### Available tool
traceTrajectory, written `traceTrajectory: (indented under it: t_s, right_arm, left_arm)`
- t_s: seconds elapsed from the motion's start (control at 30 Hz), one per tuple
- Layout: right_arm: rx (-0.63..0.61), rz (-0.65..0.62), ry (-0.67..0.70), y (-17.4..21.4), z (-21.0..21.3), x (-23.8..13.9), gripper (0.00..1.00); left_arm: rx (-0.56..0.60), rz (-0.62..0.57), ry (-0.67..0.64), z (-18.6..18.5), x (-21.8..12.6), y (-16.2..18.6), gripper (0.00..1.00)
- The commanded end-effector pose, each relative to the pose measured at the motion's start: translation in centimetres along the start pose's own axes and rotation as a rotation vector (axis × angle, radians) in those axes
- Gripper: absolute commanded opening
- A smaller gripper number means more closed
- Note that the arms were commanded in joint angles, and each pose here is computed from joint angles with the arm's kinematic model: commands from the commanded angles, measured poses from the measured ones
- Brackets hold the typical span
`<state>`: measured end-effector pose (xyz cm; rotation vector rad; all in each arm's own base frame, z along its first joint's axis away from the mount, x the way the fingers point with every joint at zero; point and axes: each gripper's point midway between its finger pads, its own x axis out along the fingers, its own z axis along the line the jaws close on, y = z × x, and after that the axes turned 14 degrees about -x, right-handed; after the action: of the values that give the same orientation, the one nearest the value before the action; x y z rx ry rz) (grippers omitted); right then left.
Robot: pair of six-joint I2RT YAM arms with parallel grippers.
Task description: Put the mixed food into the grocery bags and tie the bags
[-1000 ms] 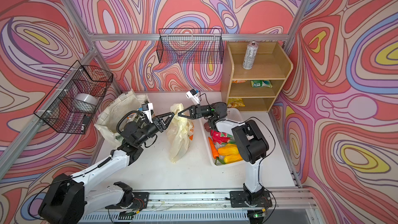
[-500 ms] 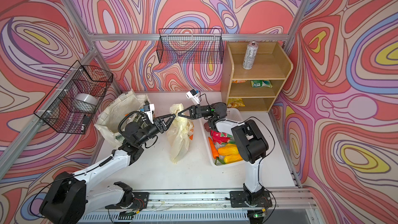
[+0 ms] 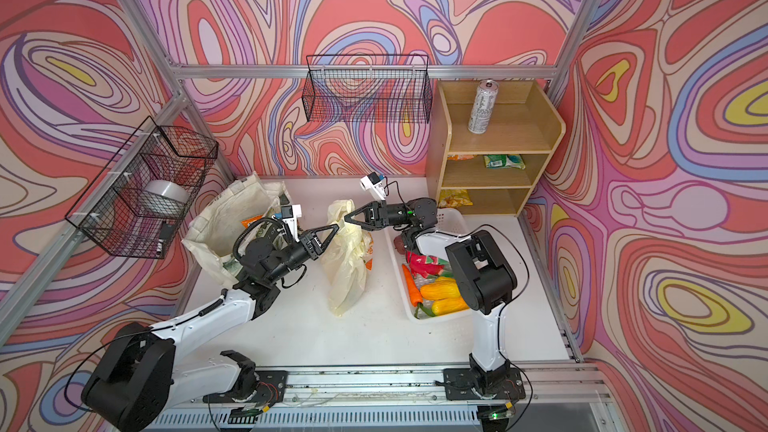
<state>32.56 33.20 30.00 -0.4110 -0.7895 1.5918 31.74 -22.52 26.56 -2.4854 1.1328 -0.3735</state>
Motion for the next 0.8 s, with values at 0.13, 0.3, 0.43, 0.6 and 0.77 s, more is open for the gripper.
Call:
traceTrajectory:
  t_s: [0.13, 0.3, 0.43, 0.6, 0.77]
  right_arm:
    - [0.012, -0.079, 0.312, -0.9, -1.4, -3.5, 0.55]
    - [0.04, -0.082, 0.544, 0.4, -1.7, -6.1, 0.56]
    - [0.069, -0.054, 0.583, 2.8, 0.0, -6.3, 0.53]
    - [0.08, 0.095, 0.604, 8.2, 2.2, -3.9, 0.54]
    - [0.086, 0.145, 0.628, 11.5, 2.2, -2.0, 0.54]
  left_arm:
    - [0.009, -0.035, -0.02, 0.5, -0.1, -0.6, 0.0]
    - [0.016, -0.057, -0.049, 0.8, -0.4, -0.9, 0.0]
    - [0.021, -0.068, -0.066, 1.0, -0.5, -1.1, 0.0]
    - [0.031, -0.072, -0.086, 1.2, -0.5, -1.2, 0.0]
    - [0.033, -0.068, -0.097, 1.5, -0.5, -1.1, 0.0]
